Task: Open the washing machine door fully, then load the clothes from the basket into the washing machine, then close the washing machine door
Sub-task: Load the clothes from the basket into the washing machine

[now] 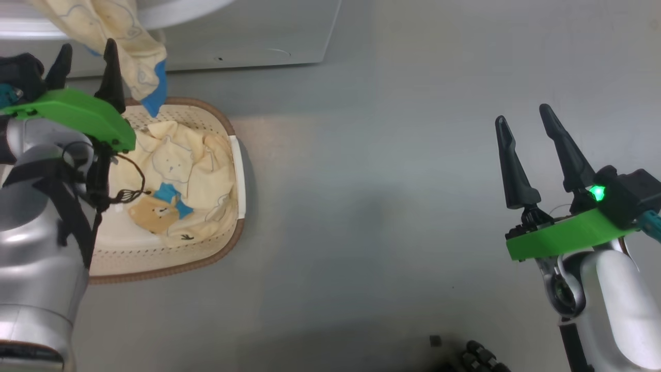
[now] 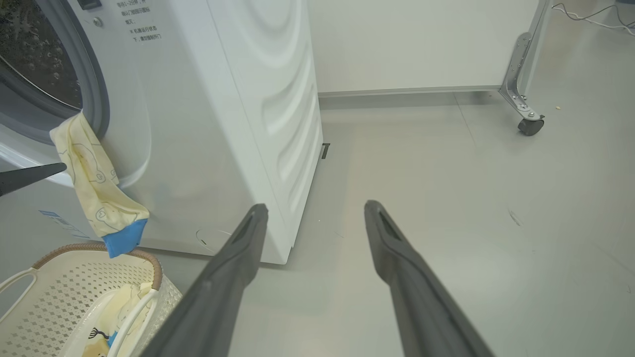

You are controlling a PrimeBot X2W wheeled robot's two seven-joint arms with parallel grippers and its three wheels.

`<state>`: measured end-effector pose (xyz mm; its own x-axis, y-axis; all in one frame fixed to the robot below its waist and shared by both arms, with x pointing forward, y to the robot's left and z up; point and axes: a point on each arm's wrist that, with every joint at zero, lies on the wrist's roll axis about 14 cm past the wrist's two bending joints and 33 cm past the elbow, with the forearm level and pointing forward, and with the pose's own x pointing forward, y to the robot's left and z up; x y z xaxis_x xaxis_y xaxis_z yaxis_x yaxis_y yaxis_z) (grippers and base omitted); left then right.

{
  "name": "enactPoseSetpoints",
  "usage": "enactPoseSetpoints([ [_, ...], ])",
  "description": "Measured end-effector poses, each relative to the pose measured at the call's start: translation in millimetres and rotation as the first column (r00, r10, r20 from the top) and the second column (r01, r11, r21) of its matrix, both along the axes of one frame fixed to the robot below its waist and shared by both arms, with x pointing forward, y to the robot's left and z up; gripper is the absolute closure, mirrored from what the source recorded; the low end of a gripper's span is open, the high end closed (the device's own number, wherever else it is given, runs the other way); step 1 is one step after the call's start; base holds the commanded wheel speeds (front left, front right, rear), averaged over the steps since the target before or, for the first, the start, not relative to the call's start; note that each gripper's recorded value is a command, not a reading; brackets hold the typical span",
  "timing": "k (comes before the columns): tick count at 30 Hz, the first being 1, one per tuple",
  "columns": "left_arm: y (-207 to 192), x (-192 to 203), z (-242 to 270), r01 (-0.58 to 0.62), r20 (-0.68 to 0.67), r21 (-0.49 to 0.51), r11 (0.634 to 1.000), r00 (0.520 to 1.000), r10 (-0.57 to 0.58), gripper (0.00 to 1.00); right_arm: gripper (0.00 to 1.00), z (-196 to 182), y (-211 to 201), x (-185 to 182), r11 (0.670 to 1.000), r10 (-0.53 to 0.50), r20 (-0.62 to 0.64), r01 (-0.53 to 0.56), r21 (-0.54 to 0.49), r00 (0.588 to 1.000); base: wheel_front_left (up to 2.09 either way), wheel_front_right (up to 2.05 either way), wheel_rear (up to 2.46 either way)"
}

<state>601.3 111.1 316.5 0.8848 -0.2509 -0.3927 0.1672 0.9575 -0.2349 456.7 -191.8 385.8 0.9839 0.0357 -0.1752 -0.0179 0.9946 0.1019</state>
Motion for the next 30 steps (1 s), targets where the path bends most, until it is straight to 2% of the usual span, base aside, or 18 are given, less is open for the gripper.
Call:
enactPoseSetpoints([
  [12,-20,27,-29,0.009,-0.069,0.003,1.0,0.998,-0.009,0.0,0.0,-11,-13,-1,0.999,-0.027,-0.029,0.026,-0.028,0.999,0.0,0.0,0.0],
  [29,-18,45,-30,-0.021,-0.071,-0.001,1.0,0.997,0.021,0.0,0.0,-19,-10,-3,1.0,-0.02,-0.052,0.02,-0.014,0.998,0.0,0.0,0.0],
  [30,-19,45,-31,-0.022,-0.072,-0.002,1.0,0.997,0.022,0.51,0.0,-20,-9,-3,1.0,-0.018,-0.054,0.017,-0.014,0.998,0.0,0.0,0.0],
])
